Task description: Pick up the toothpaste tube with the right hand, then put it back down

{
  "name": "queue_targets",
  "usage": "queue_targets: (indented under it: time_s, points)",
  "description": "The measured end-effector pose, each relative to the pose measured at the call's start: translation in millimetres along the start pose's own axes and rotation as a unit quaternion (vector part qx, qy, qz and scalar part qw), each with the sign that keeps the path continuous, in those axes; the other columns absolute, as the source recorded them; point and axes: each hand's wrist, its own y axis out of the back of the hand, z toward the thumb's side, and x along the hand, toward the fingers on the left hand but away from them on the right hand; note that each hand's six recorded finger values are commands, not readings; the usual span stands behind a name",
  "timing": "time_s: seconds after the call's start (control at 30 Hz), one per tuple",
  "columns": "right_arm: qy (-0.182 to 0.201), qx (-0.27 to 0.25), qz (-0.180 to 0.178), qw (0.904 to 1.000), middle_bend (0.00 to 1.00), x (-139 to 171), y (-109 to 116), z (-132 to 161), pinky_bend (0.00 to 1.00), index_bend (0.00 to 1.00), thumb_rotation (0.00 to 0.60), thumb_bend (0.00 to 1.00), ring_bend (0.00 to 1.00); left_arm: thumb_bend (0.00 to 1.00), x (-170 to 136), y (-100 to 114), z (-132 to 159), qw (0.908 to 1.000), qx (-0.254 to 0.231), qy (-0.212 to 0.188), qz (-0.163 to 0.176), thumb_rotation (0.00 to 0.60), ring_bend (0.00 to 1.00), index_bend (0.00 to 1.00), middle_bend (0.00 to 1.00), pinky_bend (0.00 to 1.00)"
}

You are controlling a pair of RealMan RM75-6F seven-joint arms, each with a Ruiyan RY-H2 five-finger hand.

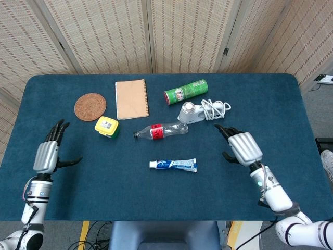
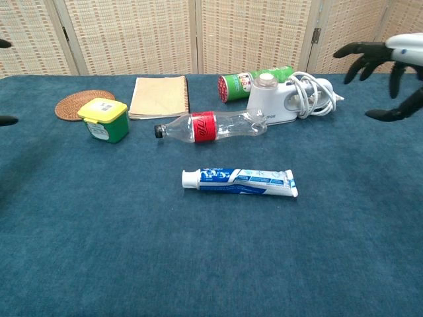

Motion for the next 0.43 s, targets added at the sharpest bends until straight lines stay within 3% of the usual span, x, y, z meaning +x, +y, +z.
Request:
queue_targets:
  time_s: [0.2,0.43]
  points:
    - [-0.054,-0.024,-0.041,0.9974,0.26,55,-1,-43,0.44,0.05,0.600,0.34,0.22,0.03,-28,14,-22,0.9966,0.072,0.037,0.018,0.600,0.02,0.13,0.06,0.18]
    - [-0.094,-0.025,-0.050,0.9940,0.26,106,-10,-66,0.42,0.05,0.600,0.33,0.22,0.03,-65,19,-23,0.9919,0.114,0.056,0.013,0.600,0.02,0.13,0.06,0.18]
